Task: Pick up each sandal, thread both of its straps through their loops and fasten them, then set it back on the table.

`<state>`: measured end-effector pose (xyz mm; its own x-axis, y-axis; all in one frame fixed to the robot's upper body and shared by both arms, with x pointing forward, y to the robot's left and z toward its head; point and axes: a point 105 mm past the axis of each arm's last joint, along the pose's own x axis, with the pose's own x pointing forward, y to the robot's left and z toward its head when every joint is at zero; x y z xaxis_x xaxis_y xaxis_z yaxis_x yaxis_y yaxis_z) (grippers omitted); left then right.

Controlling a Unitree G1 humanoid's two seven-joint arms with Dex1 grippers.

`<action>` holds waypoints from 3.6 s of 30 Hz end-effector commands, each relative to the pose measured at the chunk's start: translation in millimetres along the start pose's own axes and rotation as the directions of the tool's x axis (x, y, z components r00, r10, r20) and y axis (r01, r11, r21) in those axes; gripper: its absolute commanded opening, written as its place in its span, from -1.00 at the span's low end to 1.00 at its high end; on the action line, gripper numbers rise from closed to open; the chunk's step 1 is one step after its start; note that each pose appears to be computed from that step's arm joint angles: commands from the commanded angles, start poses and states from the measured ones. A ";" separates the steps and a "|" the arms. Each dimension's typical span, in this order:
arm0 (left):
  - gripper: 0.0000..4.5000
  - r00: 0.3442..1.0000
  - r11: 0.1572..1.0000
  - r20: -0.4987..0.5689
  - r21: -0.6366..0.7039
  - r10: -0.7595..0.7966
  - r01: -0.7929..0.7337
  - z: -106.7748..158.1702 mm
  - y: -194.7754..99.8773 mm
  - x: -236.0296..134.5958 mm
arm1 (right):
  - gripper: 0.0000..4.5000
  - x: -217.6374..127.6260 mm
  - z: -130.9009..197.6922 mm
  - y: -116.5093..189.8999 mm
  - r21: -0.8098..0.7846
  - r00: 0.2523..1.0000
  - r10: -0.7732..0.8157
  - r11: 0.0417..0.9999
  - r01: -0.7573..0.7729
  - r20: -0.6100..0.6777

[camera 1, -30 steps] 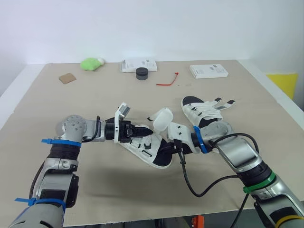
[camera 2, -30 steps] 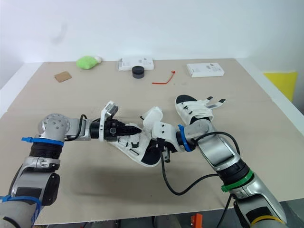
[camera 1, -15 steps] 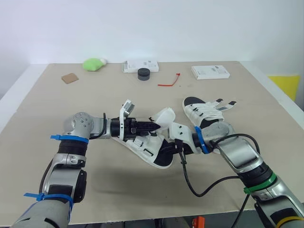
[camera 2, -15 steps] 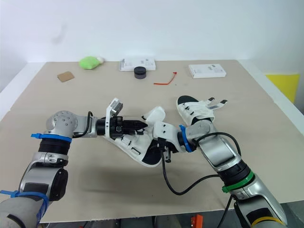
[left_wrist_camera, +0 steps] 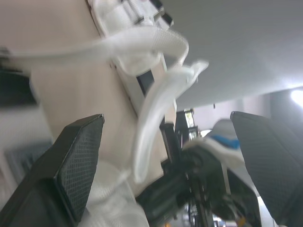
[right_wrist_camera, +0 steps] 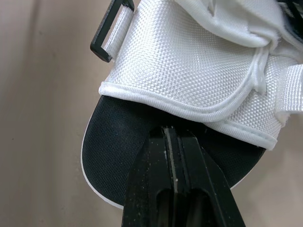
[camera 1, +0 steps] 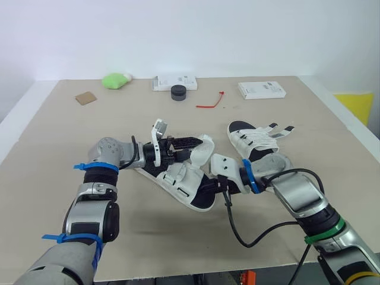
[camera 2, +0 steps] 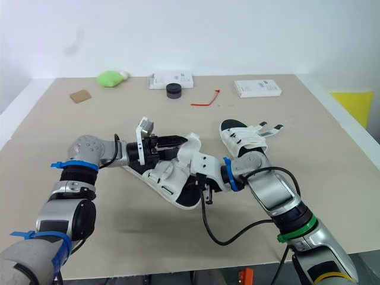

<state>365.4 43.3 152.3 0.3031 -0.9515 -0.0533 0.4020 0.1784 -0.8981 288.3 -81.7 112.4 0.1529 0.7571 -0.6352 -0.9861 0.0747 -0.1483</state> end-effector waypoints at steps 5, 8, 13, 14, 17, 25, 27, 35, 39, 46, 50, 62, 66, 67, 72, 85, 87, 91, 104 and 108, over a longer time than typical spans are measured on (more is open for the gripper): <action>0.98 0.998 0.996 0.054 0.080 -0.044 0.040 24.6 -27.0 -19.9 | -1.00 17.3 -25.9 19.5 0.096 0.993 0.094 0.992 -0.087 -0.068; 0.98 0.994 0.986 0.088 0.160 -0.065 0.050 37.4 -44.7 -42.2 | -1.00 17.3 -26.5 20.3 0.098 0.993 0.094 0.991 -0.088 -0.068; 0.98 0.995 0.924 0.028 0.373 -0.100 0.082 27.9 -79.7 -83.6 | -1.00 17.2 -27.0 20.5 0.098 0.993 0.099 0.991 -0.092 -0.066; 0.98 0.996 0.900 -0.012 0.429 -0.085 0.082 18.2 -82.1 -91.6 | -1.00 17.2 -27.0 20.2 0.097 0.993 0.099 0.991 -0.093 -0.065; 0.98 0.994 0.860 -0.109 0.505 -0.021 0.073 -5.2 -76.4 -105.9 | -1.00 17.2 -27.4 19.6 0.096 0.993 0.102 0.991 -0.095 -0.066; 0.98 0.949 0.732 -0.265 0.679 0.169 0.059 -50.4 -21.6 -128.1 | -1.00 19.9 -26.3 19.4 0.084 0.991 0.119 0.990 -0.113 -0.066; 0.98 0.947 0.729 -0.280 0.680 0.160 0.079 -55.7 -18.5 -125.0 | -1.00 19.8 -25.9 19.1 0.082 0.991 0.120 0.990 -0.115 -0.065; 0.98 0.960 0.634 -0.240 0.768 0.144 0.097 -51.8 -9.1 -110.8 | -1.00 17.5 -26.5 19.4 0.079 0.990 0.121 0.990 -0.115 -0.070; 0.98 0.951 0.593 -0.265 0.796 0.157 0.123 -58.0 -3.7 -112.0 | -1.00 17.3 -27.0 19.5 0.081 0.990 0.118 0.990 -0.113 -0.071; 0.40 0.934 0.630 -0.339 0.751 0.113 0.197 -68.8 -18.8 -120.1 | -1.00 15.8 -28.6 18.1 0.083 0.991 0.114 0.991 -0.107 -0.075; -0.40 0.931 0.649 -0.359 0.724 0.068 0.232 -72.4 -35.9 -117.5 | -1.00 15.3 -28.8 15.3 0.078 0.991 0.111 0.991 -0.105 -0.079; -0.96 0.873 0.732 -0.483 0.618 0.066 0.286 -119.4 -39.4 -126.8 | -1.00 7.6 -28.1 4.3 0.055 0.990 0.104 0.994 -0.099 -0.096; -0.96 0.873 0.739 -0.481 0.618 0.084 0.270 -126.2 -33.1 -128.4 | -1.00 5.7 -28.4 1.6 0.049 0.989 0.104 0.994 -0.099 -0.102; -0.96 0.885 0.736 -0.455 0.631 0.096 0.245 -122.0 -29.8 -127.6 | -1.00 5.5 -28.5 1.5 0.046 0.989 0.106 0.994 -0.102 -0.104; -0.96 0.925 0.720 -0.357 0.675 0.128 0.161 -102.2 -22.6 -126.9 | -1.00 6.1 -29.9 3.5 0.044 0.987 0.116 0.993 -0.112 -0.109; -0.96 0.977 0.638 -0.193 0.765 0.096 0.089 -65.3 -56.5 -137.1 | -1.00 5.3 -32.6 7.9 0.057 0.987 0.121 0.992 -0.116 -0.106; -0.96 0.990 0.612 -0.120 0.789 0.073 0.050 -52.8 -61.9 -132.1 | -1.00 5.6 -31.6 7.4 0.058 0.988 0.118 0.992 -0.113 -0.100; -0.35 0.995 0.624 -0.098 0.779 0.033 0.056 -49.7 -66.1 -120.8 | -1.00 5.8 -31.5 7.8 0.061 0.988 0.120 0.992 -0.114 -0.099; 0.98 0.999 0.702 0.033 0.711 0.028 -0.043 -31.3 -51.5 -98.9 | -1.00 0.7 -29.2 15.9 0.109 0.991 0.110 0.989 -0.102 -0.071; 0.98 0.998 0.796 0.062 0.603 0.019 -0.053 -18.7 -44.4 -88.2 | -1.00 3.4 -27.7 15.7 0.109 0.992 0.105 0.989 -0.098 -0.066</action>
<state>301.0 114.3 183.9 0.3562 -0.9325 -0.0596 0.8428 0.3482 -0.4105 282.6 -87.1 115.8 0.0927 0.7687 -0.6329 -0.9943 0.0377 -0.0999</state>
